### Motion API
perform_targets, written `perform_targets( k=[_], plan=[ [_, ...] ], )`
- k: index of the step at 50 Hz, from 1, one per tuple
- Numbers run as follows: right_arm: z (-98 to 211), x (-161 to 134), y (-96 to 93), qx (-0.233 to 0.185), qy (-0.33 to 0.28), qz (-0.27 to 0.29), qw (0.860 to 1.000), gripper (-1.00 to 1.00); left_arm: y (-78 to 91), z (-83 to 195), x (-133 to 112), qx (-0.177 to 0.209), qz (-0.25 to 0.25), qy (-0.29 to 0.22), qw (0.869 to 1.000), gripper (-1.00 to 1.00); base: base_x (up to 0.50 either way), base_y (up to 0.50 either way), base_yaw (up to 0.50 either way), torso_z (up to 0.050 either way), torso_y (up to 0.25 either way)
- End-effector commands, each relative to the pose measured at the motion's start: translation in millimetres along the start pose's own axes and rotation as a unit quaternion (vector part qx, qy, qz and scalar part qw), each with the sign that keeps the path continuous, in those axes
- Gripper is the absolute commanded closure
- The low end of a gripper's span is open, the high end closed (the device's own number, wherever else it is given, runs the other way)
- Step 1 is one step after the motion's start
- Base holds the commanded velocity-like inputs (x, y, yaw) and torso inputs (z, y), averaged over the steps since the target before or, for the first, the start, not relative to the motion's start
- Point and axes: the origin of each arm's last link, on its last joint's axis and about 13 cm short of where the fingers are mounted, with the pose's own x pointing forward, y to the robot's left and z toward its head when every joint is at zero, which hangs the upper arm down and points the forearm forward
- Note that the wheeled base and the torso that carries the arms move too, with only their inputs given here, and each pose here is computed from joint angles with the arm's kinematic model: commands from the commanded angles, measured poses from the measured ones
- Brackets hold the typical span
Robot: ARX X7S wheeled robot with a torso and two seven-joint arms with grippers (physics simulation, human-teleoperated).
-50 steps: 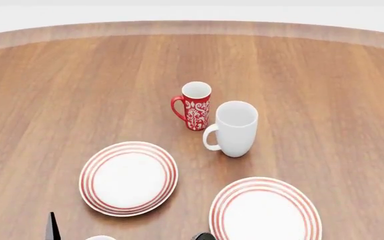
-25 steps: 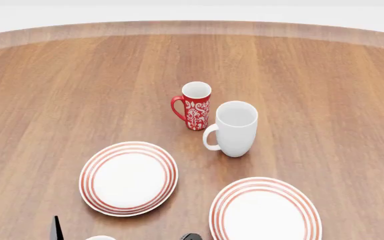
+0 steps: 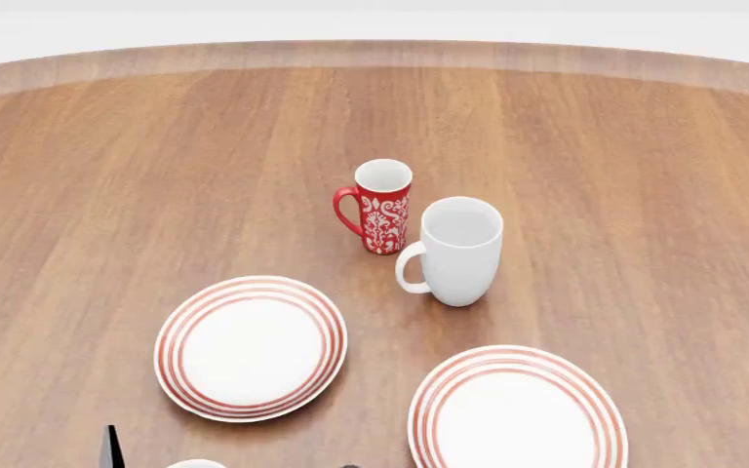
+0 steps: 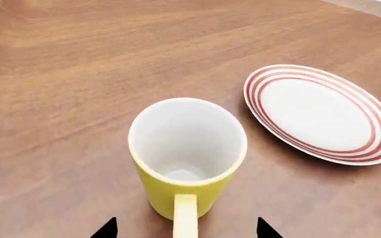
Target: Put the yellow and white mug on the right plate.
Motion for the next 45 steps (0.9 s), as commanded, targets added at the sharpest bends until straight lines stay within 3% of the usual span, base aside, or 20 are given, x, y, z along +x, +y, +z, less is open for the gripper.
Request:
perform_targets(
  k=[1,29,45],
  plan=[
    [-2.2,7.1,-3.7,0.004,-0.003,-0.001,1.0,-1.0,0.2,0.2,1.5,0.006,-0.001,0.0,1.0,-1.0,0.0,0.0,0.0,0.0,0.0],
    [-8.0,19.5,6.7,-0.023,0.012,0.015,1.0,-1.0,1.2,2.0,3.5,0.005,0.005,0.002,1.0,-1.0,0.0,0.0,0.0,0.0,0.0],
    [-15.3,22.5,-4.7,-0.003,0.011,-0.017,1.0,-1.0,1.6,2.0,4.8,0.004,0.004,0.009,1.0,-1.0,0.0,0.0,0.0,0.0,0.0]
  ],
)
